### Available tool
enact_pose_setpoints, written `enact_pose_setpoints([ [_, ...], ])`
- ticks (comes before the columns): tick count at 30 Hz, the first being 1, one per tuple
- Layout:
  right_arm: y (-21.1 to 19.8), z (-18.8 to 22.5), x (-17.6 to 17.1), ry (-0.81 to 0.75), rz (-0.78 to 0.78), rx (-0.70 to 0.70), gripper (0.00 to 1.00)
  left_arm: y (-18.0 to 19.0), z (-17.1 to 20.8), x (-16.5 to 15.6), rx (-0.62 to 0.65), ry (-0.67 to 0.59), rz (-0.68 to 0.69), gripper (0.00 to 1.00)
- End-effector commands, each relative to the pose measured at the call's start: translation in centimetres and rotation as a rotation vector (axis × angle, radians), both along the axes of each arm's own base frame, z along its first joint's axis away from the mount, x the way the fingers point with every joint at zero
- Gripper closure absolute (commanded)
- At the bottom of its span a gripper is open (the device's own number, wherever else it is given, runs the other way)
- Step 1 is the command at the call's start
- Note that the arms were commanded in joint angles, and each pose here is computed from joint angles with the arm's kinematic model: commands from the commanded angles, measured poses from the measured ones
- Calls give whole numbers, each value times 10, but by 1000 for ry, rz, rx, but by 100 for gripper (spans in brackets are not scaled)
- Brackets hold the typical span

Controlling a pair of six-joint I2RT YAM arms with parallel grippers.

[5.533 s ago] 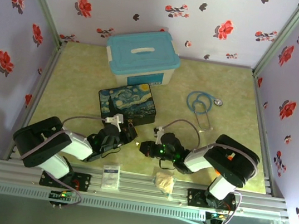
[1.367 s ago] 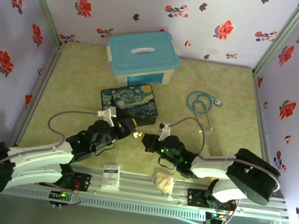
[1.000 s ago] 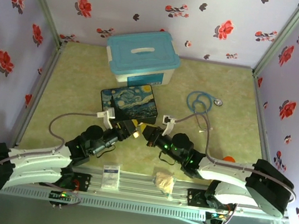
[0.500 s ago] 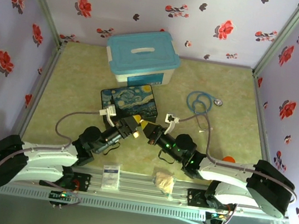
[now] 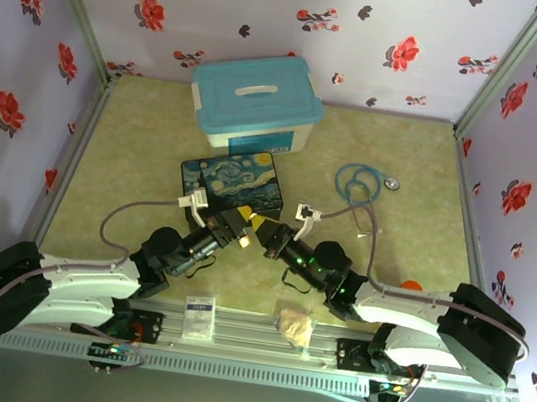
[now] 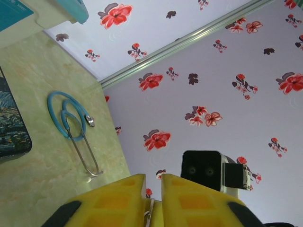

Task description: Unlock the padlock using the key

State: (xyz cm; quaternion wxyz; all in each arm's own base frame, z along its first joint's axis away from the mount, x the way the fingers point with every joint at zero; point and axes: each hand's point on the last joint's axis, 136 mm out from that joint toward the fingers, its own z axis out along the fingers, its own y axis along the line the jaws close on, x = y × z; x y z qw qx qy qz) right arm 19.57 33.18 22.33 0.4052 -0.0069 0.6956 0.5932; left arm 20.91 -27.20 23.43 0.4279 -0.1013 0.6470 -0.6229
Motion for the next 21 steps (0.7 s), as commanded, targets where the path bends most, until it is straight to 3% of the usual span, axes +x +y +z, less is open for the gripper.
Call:
enact_pose_setpoints([
  [1,5,14,3,-4,-10,53,100,0,14,-2,-39,-31,-4,88],
  [4,10,13,1,4,5,56,100,1,13,-2,-38,-30,3,100],
  [7,14,7,-2,11,27,38,100,3,13,-1,-32,-35,12,100],
  [8,13,6,-5,-3,35,28,92,4,11,-1,-17,-32,15,100],
  [11,-3,-4,-4,-17,44,-64,49,6,6,0,47,-11,20,100],
  [12,-12,-9,-1,-6,48,-135,43,6,5,-1,93,-5,15,100],
  [16,-48,-8,-4,-111,64,-362,37,10,12,-4,298,-25,-39,100],
  [21,-56,14,-36,-223,304,-315,28,5,26,-14,421,-60,-289,100],
])
